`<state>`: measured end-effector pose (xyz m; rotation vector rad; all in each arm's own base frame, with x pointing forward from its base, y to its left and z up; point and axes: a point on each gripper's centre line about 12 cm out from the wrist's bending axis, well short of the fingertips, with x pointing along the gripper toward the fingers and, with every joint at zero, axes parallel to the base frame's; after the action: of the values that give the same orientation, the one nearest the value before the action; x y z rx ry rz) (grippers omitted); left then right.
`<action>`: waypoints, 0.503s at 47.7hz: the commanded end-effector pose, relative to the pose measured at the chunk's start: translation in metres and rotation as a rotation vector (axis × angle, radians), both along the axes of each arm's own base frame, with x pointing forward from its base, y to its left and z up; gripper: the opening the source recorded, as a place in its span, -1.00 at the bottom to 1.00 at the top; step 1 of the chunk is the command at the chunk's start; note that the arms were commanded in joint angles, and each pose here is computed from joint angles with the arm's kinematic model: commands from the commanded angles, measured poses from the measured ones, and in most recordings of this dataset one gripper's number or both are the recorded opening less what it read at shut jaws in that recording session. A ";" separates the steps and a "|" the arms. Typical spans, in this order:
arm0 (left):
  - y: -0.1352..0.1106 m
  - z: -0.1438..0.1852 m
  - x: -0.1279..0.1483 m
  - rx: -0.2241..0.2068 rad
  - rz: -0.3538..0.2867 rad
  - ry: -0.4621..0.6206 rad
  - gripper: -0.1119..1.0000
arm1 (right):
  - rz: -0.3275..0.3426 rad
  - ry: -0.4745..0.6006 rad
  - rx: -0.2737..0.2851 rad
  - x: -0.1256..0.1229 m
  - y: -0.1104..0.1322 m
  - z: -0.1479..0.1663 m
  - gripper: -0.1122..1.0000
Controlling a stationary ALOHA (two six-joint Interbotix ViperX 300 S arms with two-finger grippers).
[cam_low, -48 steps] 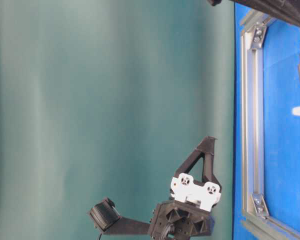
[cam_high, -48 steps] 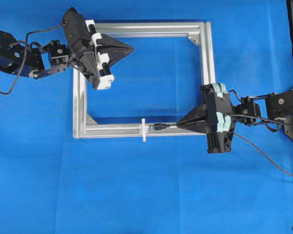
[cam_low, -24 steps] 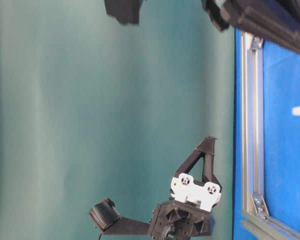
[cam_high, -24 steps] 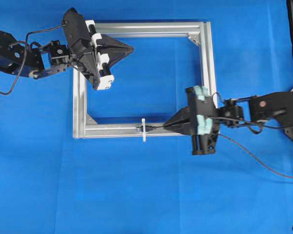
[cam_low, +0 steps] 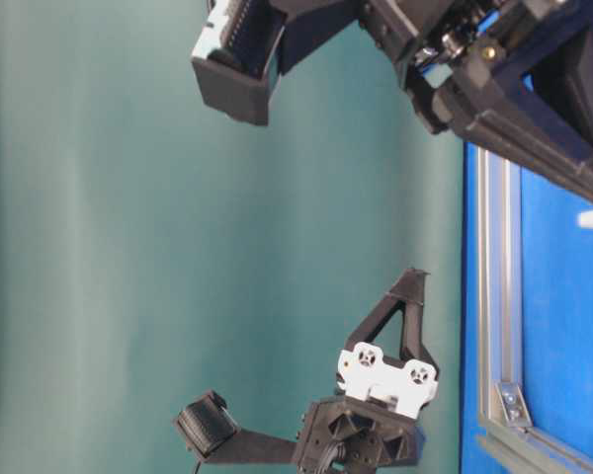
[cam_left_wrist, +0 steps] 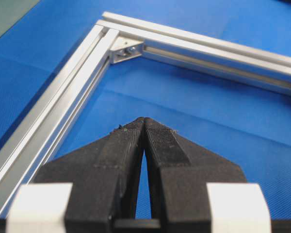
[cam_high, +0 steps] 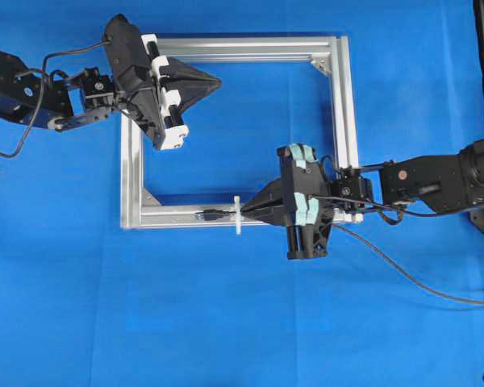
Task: Insert the wire through the string loop located in the center.
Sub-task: 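Push the USB plug leftward through the white zip-tie loop with the right gripper, then move the open left gripper to the plug emerging left of the loop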
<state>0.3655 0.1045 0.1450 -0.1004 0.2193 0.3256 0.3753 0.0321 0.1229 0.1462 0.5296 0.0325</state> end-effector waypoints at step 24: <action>-0.031 0.016 0.000 0.006 -0.081 -0.033 -0.80 | 0.001 -0.032 0.003 0.005 0.001 0.008 -0.85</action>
<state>0.3646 0.0858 0.1485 -0.0968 0.2196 0.2781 0.3757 0.0321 0.1222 0.1461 0.5311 0.0324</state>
